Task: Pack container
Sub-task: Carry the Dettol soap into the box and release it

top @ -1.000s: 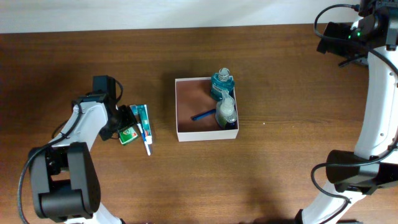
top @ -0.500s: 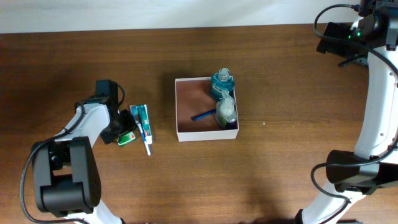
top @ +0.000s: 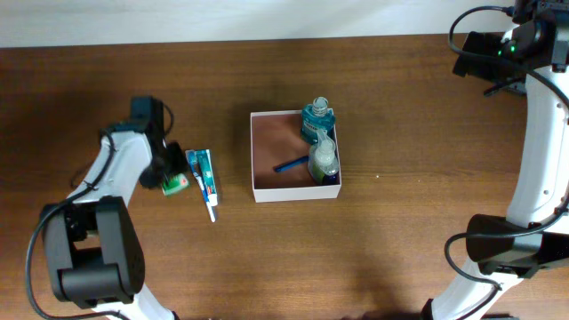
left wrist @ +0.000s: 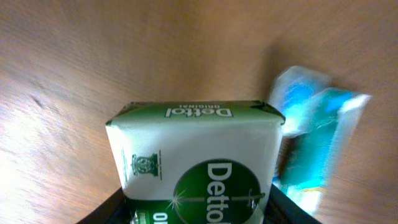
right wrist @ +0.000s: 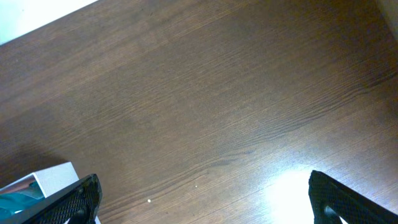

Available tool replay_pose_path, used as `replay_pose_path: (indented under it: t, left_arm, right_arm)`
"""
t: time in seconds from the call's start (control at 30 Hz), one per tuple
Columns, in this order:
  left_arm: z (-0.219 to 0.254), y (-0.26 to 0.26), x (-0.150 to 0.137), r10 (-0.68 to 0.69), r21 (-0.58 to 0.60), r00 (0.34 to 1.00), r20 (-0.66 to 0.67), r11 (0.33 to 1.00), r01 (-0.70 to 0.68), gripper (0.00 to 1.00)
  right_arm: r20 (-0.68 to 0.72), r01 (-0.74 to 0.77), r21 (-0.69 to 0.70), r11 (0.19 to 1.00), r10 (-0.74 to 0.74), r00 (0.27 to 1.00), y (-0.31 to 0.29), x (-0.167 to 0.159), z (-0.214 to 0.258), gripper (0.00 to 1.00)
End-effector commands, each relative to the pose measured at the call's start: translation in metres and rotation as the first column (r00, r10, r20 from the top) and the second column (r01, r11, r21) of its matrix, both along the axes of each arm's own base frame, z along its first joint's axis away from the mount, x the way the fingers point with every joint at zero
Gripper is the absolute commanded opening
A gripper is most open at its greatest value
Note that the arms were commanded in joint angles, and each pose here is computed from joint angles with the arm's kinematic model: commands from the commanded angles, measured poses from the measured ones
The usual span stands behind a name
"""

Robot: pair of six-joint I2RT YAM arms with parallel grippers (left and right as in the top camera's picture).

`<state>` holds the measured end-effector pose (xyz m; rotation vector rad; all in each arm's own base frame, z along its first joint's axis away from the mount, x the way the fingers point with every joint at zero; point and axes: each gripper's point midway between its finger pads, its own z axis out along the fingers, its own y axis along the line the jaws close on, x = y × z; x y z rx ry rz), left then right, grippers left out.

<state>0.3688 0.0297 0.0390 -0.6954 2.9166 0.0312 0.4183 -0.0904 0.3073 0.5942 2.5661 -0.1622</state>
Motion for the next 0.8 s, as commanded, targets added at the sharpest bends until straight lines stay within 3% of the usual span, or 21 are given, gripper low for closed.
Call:
replay_pose_path:
  t: [0.0,0.1,0.27,0.5,0.77]
  left_arm:
    - [0.072,-0.014,0.050,-0.044,-0.027,0.982,0.184,0.998,0.050,0.36]
    - [0.110,-0.051,0.074,-0.109,-0.085,0.951,0.288,0.987,0.139,0.36]
    - [0.162,-0.158,0.097,-0.296,-0.070,0.830,0.474,0.926,0.370,0.35]
    - [0.154,-0.251,0.059,-0.465,-0.066,0.757,0.459,0.832,0.551,0.35]
    - [0.110,-0.282,0.029,-0.557,-0.084,0.759,0.338,0.785,0.613,0.36]
  right_arm:
    - [0.009,0.007,0.001,1.000,-0.007,1.000,-0.002,0.000,0.002,0.99]
    - [0.009,0.007,0.001,1.000,-0.007,1.000,-0.002,0.000,0.002,0.99]
    - [0.009,0.007,0.001,1.000,-0.007,1.000,-0.002,0.000,0.002,0.99]
    - [0.009,0.007,0.001,1.000,-0.007,1.000,-0.002,0.000,0.002,0.99]
    - [0.009,0.007,0.001,1.000,-0.007,1.000,-0.003,0.000,0.002,0.99]
